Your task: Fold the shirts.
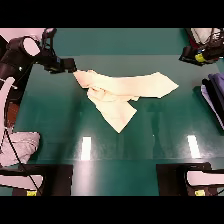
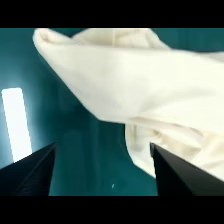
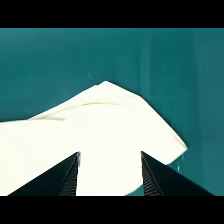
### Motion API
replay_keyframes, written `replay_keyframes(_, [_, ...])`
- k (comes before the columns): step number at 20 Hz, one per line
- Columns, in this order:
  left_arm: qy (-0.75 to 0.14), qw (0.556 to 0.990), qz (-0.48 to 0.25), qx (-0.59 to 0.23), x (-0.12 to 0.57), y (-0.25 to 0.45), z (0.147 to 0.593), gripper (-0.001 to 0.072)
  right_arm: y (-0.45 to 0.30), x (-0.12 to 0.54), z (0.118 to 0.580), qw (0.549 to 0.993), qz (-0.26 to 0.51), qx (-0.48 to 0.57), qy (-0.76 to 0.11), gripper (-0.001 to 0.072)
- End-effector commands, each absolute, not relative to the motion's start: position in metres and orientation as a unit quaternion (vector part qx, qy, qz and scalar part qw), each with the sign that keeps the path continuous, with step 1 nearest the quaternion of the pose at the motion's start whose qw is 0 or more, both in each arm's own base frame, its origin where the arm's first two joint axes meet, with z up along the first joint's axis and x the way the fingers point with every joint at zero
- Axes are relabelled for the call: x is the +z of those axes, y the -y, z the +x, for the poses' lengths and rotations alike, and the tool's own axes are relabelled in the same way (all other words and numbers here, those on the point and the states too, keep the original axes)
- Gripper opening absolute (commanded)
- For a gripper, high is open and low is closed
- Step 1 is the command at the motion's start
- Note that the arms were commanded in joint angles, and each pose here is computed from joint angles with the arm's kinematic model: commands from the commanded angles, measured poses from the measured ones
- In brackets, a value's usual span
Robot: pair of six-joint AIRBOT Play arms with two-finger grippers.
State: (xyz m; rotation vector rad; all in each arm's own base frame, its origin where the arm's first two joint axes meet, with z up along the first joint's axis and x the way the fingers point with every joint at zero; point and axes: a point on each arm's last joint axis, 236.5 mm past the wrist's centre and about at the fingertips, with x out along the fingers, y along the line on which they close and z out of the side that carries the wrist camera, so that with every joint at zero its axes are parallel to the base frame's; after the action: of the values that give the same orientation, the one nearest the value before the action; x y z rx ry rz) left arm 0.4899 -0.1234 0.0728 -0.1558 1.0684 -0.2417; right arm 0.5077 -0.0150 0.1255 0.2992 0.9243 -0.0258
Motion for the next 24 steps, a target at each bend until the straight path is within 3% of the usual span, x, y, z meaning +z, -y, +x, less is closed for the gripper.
replay_keyframes(1, [-0.595, 0.788, -0.077, -0.138, 0.039, 0.13, 0.443, 0.0676, 0.033, 0.149, 0.499, 0.893, 0.152, -0.028, -0.422, 0.045])
replay_keyframes(4, [-0.649, 0.733, -0.114, -0.168, -0.009, 0.166, 0.399, 0.0676, 0.033, 0.167, 0.488, 0.897, 0.15, -0.028, -0.414, 0.0451])
replay_keyframes(7, [-0.676, 0.708, -0.09, -0.186, -0.056, 0.21, 0.356, 0.0676, 0.029, 0.179, 0.483, 0.902, 0.147, -0.023, -0.405, 0.045])
replay_keyframes(10, [-0.665, 0.718, -0.094, -0.184, -0.072, 0.243, 0.344, 0.0676, 0.027, 0.184, 0.478, 0.902, 0.146, -0.022, -0.405, 0.045])
replay_keyframes(20, [-0.593, 0.769, -0.166, -0.175, -0.058, 0.272, 0.384, 0.0675, 0.025, 0.175, 0.467, 0.89, 0.145, -0.02, -0.432, 0.045])
replay_keyframes(21, [-0.589, 0.771, -0.169, -0.175, -0.057, 0.273, 0.386, 0.0557, 0.025, 0.174, 0.466, 0.889, 0.145, -0.02, -0.434, 0.045])
replay_keyframes(22, [-0.588, 0.772, -0.169, -0.175, -0.057, 0.273, 0.387, 0.0387, 0.025, 0.174, 0.465, 0.888, 0.145, -0.02, -0.436, 0.045])
replay_keyframes(24, [-0.587, 0.772, -0.168, -0.176, -0.057, 0.273, 0.387, 0.0146, 0.024, 0.172, 0.463, 0.886, 0.145, -0.02, -0.441, 0.045])
